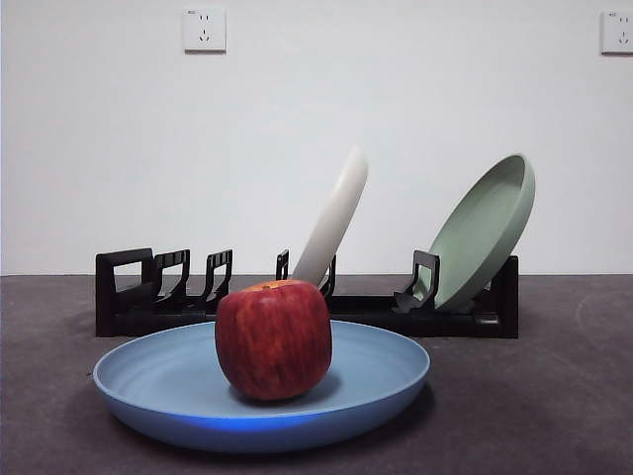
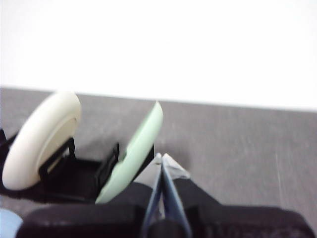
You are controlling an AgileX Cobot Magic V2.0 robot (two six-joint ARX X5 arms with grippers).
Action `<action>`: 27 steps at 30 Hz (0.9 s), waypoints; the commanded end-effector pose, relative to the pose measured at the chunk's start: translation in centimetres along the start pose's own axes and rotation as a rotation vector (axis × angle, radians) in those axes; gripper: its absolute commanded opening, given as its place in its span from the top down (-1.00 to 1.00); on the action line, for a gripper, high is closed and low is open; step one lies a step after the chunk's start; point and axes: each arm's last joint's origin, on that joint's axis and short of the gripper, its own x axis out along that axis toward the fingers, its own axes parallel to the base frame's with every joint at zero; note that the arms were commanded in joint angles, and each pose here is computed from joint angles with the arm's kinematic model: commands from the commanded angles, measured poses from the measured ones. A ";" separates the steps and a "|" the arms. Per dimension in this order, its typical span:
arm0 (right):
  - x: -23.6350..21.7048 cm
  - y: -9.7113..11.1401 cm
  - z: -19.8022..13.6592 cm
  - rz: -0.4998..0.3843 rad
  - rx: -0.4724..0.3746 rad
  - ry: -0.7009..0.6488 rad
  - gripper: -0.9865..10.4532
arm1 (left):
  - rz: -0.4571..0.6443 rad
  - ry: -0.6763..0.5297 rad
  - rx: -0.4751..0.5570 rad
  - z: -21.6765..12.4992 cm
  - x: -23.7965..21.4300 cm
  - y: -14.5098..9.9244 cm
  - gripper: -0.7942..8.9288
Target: Take the blue plate from the plate rack,put the plate on the table,take the apple from the table,put the apple in the plate
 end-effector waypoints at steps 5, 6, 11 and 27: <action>0.3 0.2 -5.7 0.005 0.020 -0.056 0.83 | 0.002 0.007 0.010 -0.4 0.1 0.1 0.84; 0.4 0.3 -6.5 0.005 0.029 -0.054 0.83 | 0.002 0.007 0.010 -0.4 0.1 0.1 0.84; 1.0 0.4 -8.9 0.009 0.063 -0.008 0.83 | 0.002 0.007 0.010 -0.4 0.1 0.1 0.84; 1.3 0.5 -11.1 0.010 0.164 0.134 0.83 | 0.002 0.007 0.010 -0.4 0.1 0.1 0.84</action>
